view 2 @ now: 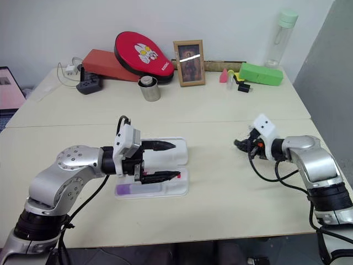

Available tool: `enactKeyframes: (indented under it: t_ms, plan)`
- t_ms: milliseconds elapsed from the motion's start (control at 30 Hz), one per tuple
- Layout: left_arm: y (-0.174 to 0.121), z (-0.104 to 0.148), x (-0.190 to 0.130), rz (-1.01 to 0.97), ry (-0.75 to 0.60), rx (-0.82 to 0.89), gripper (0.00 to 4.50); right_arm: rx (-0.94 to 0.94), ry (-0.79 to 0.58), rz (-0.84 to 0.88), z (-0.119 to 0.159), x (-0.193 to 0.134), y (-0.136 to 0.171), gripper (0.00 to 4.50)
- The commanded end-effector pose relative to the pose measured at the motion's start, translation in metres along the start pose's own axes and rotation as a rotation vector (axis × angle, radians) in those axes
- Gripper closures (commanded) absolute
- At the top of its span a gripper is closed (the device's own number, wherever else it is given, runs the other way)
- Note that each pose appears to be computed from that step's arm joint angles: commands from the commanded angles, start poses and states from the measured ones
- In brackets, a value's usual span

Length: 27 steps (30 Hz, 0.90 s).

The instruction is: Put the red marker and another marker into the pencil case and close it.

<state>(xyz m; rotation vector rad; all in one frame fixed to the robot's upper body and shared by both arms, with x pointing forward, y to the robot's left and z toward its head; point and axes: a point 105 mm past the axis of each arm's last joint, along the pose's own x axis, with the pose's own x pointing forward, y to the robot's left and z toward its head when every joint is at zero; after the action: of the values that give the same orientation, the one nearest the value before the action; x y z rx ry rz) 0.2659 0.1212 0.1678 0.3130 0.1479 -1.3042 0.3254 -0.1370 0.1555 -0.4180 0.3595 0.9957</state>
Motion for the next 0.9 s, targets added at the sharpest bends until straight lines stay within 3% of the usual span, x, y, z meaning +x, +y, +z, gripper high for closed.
enactKeyframes:
  t_ms: [33, 133, 300, 900]
  plan:
    - [0.0, 0.004, -0.019, 0.016, 0.019, 0.038, 0.0, -0.093, -0.049, 0.157, 0.021, 0.023, 0.047, 4.19]
    - [-0.002, -0.001, -0.041, 0.029, 0.071, 0.025, 0.0, -0.125, -0.036, 0.225, 0.023, 0.053, 0.073, 4.19]
    - [-0.001, 0.0, -0.062, 0.071, 0.106, 0.017, 0.0, -0.148, -0.026, 0.268, 0.026, 0.08, 0.087, 4.19]
    - [-0.005, 0.007, -0.064, 0.121, 0.109, 0.007, 0.0, -0.195, -0.007, 0.407, 0.027, 0.102, 0.123, 4.19]
